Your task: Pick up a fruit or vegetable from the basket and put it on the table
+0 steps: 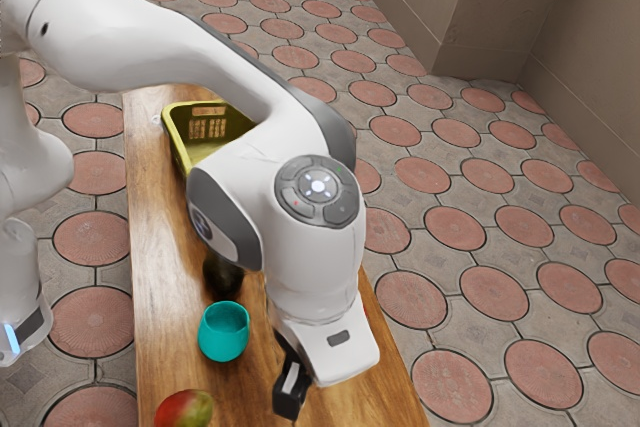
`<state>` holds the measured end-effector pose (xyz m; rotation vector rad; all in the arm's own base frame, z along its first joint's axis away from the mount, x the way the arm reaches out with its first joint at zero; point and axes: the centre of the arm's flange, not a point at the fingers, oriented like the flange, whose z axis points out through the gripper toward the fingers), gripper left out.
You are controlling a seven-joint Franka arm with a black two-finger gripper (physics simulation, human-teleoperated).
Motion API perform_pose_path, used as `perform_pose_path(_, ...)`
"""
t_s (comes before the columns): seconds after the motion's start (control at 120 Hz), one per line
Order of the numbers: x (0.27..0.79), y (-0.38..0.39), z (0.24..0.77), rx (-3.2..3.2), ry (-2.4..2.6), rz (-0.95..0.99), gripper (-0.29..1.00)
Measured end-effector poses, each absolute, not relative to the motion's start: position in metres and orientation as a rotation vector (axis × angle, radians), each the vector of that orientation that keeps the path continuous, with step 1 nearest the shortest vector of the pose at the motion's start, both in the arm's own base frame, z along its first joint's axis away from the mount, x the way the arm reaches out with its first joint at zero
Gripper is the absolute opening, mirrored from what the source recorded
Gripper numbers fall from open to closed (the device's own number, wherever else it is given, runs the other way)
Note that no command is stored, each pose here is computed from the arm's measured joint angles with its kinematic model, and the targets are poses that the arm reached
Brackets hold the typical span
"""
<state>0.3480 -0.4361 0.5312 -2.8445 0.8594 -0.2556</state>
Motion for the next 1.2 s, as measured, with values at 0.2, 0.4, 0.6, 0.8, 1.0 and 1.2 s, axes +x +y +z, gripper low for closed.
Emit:
perform_pose_path(0.2,0.386,-0.402,0.529,-2.86,0.745,-0.235,0.62)
perform_pose_path(0.4,0.405,-0.379,0.535,-2.874,0.682,-0.227,0.66)
perform_pose_path(0.6,0.433,-0.342,0.544,-2.911,0.603,-0.18,0.67)
perform_pose_path(0.8,0.445,-0.323,0.543,-2.916,0.579,-0.143,0.67)
perform_pose_path(1.0,0.54,-0.134,0.654,-3.088,0.143,-0.348,0.67)
perform_pose_path(1.2,0.542,0.114,0.684,-3.037,-0.405,-0.242,0.68)
